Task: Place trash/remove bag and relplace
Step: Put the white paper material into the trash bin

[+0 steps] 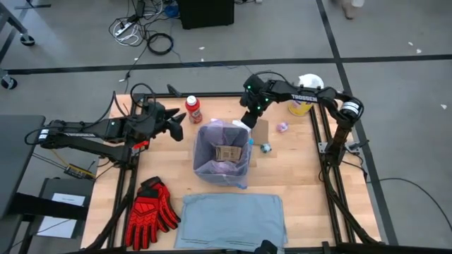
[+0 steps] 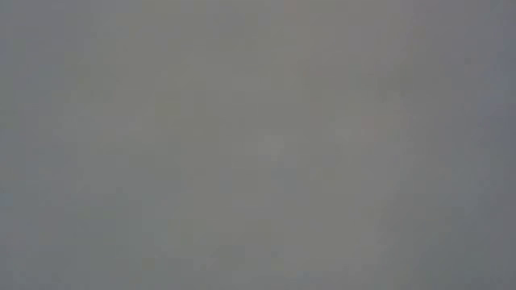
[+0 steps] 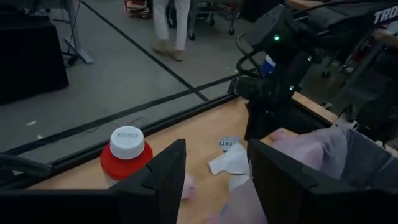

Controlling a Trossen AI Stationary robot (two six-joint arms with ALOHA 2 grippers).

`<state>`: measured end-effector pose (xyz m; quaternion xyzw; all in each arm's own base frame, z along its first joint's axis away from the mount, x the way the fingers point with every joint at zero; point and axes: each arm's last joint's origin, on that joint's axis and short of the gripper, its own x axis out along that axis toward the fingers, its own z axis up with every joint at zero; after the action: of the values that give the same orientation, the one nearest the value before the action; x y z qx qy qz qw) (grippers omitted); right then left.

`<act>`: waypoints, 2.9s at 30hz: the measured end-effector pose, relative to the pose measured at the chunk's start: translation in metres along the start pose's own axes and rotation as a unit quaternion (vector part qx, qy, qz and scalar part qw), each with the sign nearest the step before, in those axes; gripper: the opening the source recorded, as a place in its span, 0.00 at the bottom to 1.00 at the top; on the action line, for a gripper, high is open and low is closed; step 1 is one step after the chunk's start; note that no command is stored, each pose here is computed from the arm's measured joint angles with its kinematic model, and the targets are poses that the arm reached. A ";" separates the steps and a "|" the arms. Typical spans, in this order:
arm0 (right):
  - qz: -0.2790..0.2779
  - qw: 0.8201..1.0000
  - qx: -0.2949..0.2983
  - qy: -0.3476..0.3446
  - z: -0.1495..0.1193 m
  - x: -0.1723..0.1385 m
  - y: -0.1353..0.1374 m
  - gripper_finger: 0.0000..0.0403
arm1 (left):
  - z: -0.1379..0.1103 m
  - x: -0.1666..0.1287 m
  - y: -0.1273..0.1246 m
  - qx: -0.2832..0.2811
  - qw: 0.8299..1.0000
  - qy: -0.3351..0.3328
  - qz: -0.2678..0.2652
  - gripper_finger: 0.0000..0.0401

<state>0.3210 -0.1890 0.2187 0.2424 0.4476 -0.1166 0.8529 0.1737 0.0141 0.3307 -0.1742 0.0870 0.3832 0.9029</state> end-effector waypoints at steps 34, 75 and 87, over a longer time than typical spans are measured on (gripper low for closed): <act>-0.144 0.969 -0.151 0.135 -0.029 0.079 0.004 0.60 | -0.002 0.000 0.001 -0.025 1.000 0.009 0.000 0.45; -0.161 0.974 0.137 0.085 -0.020 0.011 -0.047 0.48 | 0.003 0.000 -0.002 -0.047 0.999 -0.010 -0.014 0.45; -0.091 0.980 0.157 0.077 -0.018 0.039 -0.032 0.81 | 0.004 0.000 -0.003 -0.052 0.998 -0.014 -0.017 0.45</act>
<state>0.3173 -0.2068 0.1685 0.3399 0.5086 -0.2439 0.7525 0.1758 0.0138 0.3354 -0.2168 0.0509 0.3740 0.9003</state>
